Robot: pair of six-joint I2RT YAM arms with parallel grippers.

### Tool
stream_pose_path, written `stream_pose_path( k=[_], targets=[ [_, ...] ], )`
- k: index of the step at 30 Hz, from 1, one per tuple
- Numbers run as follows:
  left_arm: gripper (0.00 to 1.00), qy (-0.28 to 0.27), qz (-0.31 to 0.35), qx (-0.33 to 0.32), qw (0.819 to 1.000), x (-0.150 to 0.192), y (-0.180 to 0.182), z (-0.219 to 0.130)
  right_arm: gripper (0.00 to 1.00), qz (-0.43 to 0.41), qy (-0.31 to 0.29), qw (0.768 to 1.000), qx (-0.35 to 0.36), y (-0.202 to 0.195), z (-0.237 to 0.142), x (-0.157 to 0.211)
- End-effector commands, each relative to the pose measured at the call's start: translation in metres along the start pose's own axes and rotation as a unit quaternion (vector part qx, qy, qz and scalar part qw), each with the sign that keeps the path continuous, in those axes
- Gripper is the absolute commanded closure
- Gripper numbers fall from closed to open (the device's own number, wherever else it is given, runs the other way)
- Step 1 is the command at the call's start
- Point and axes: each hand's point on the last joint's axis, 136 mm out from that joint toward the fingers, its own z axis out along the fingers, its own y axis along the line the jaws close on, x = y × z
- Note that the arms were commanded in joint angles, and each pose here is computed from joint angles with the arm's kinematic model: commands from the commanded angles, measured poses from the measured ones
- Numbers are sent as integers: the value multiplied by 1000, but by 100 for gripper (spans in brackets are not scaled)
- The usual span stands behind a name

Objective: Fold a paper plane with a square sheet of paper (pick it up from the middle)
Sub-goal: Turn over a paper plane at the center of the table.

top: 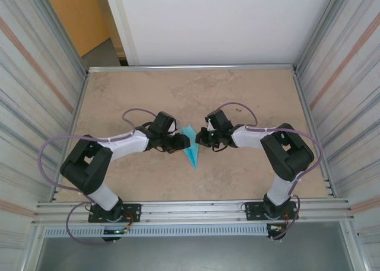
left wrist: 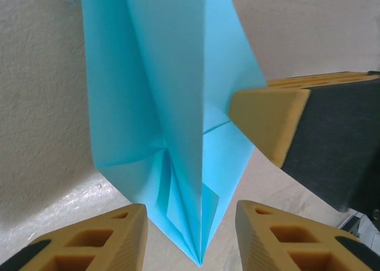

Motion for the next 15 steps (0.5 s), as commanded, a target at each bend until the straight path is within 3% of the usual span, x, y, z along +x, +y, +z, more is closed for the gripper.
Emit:
stream_pose_path(
  k=[1, 15],
  targets=[
    [55, -1, 5, -3, 1000, -6, -7, 4, 92, -3, -6, 1000, -21, 9, -8, -3],
    [54, 33, 0, -9, 999, 9, -2, 22, 93, 10, -9, 1000, -17, 2, -8, -5]
  ],
)
